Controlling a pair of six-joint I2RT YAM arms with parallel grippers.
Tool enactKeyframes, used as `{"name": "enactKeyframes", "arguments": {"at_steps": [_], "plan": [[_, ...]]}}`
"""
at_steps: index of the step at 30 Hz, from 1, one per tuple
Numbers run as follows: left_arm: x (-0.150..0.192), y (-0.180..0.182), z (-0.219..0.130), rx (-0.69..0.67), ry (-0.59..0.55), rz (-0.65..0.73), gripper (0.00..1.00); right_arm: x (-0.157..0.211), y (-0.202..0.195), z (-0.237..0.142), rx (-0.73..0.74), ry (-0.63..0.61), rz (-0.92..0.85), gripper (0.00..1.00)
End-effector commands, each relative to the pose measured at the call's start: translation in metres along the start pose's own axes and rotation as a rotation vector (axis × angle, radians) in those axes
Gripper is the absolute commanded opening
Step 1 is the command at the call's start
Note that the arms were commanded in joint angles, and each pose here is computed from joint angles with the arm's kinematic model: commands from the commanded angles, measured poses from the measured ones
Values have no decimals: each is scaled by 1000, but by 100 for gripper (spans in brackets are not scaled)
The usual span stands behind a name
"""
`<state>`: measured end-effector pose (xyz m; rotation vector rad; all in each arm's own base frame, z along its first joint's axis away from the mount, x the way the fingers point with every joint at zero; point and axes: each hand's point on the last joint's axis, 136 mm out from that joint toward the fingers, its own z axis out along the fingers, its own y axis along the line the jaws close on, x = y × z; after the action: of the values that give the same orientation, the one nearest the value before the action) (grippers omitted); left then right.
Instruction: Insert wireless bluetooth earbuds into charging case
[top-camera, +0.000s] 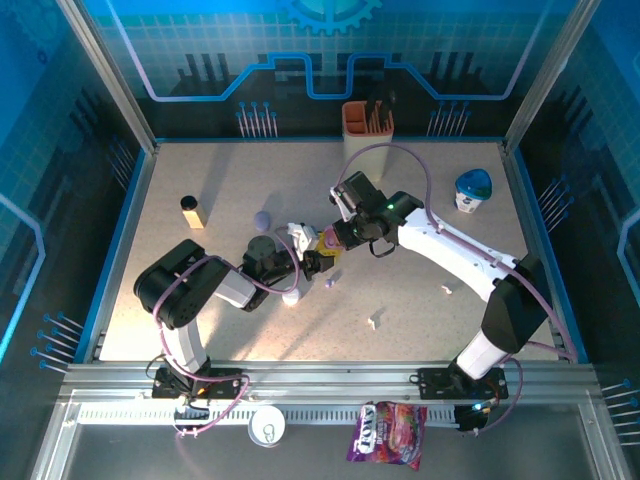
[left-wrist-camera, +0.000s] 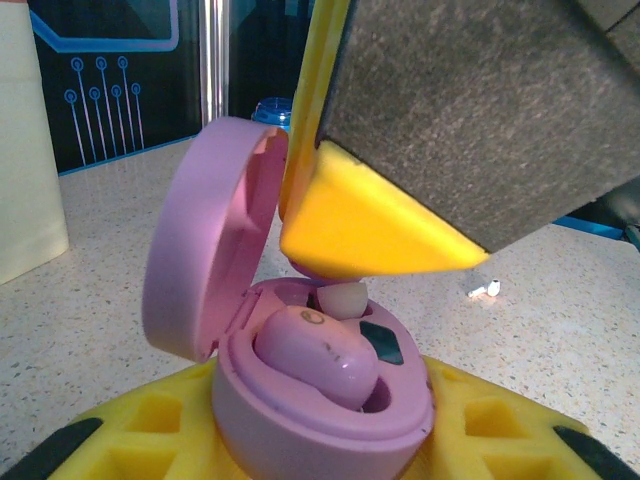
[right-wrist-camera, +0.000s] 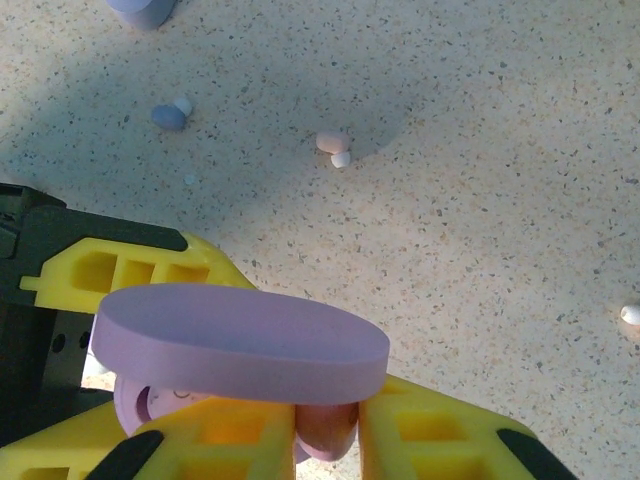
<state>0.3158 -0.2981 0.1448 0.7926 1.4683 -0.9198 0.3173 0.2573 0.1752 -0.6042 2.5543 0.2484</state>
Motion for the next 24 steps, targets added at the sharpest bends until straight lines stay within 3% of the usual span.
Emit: {"name": "enactKeyframes", "arguments": {"at_steps": [1, 14, 19, 24], "plan": [[-12, -2, -2, 8, -39, 20, 32, -6, 11, 0, -31, -12, -15, 22], [-11, -1, -2, 5, -35, 0, 32, -6, 12, -22, -63, -86, -1, 37], [-13, -3, -4, 7, -39, 9, 32, -9, 8, -52, -80, -204, 12, 44], [-12, -6, -4, 28, -36, 21, 32, -17, 16, -74, -189, -264, 32, 53]]}}
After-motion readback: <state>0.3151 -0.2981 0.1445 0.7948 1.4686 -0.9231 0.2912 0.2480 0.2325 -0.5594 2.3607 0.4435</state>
